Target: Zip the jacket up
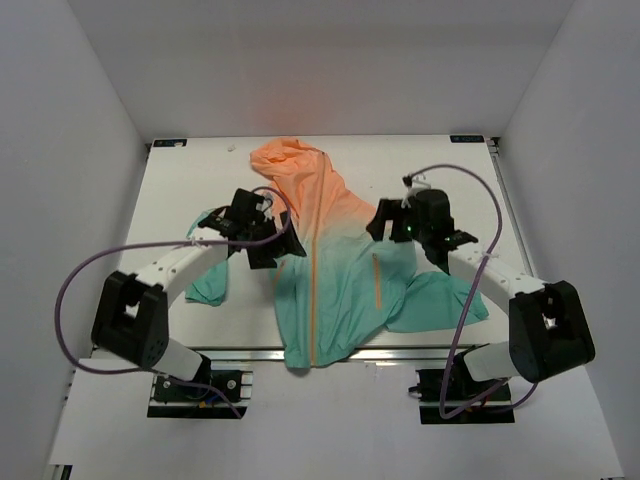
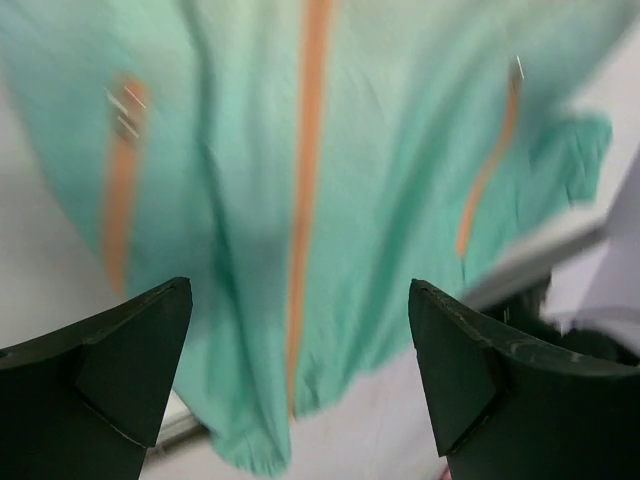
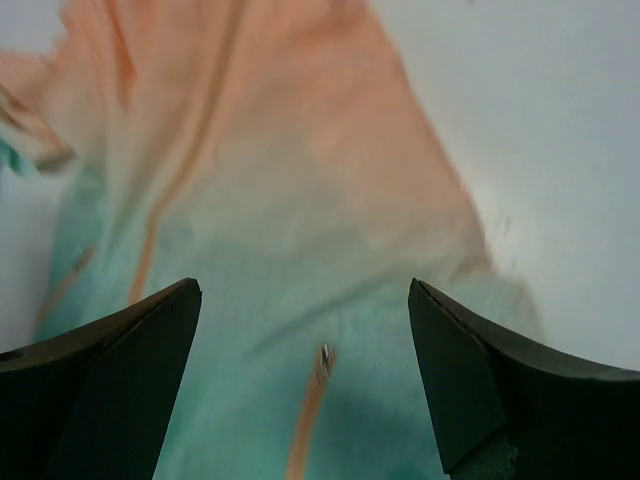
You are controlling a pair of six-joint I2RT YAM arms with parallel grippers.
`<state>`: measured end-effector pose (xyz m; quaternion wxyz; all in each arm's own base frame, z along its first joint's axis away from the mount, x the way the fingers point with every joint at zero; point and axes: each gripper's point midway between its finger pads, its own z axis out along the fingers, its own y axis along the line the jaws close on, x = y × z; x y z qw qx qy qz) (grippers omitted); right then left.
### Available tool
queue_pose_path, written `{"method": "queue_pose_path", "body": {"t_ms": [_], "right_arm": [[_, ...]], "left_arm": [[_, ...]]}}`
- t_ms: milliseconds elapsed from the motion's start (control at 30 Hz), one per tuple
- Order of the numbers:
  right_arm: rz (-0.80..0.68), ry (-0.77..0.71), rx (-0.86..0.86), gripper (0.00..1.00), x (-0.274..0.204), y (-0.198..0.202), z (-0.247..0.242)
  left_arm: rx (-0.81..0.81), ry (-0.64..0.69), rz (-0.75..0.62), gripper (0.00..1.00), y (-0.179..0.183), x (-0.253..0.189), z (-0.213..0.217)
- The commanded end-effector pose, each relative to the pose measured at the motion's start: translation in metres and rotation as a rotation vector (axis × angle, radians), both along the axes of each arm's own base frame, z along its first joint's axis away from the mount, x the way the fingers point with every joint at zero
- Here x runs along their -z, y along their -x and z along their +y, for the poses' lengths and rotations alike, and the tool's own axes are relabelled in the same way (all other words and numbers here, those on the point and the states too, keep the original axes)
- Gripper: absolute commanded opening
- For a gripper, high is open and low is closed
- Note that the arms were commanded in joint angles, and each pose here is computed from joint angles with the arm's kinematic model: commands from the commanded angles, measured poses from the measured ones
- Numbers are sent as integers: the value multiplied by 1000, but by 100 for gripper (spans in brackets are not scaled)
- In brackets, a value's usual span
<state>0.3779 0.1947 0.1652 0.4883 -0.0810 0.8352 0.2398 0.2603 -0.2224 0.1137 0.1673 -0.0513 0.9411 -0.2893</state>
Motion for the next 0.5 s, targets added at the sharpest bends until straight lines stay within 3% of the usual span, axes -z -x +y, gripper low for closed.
{"method": "queue_pose_path", "body": {"t_ms": [0,167,467], "right_arm": [[177,-20,-31,89,44,49,-5],[283,22,9,89,83,70,-18],[381,67,73,89,117,69,-27]], "left_arm": [[-77,-52,-140,98,-63,-9,23],[-231,-121,-89,98,-111,23,85],[-461,-129,107,98,-127,100,182]]}}
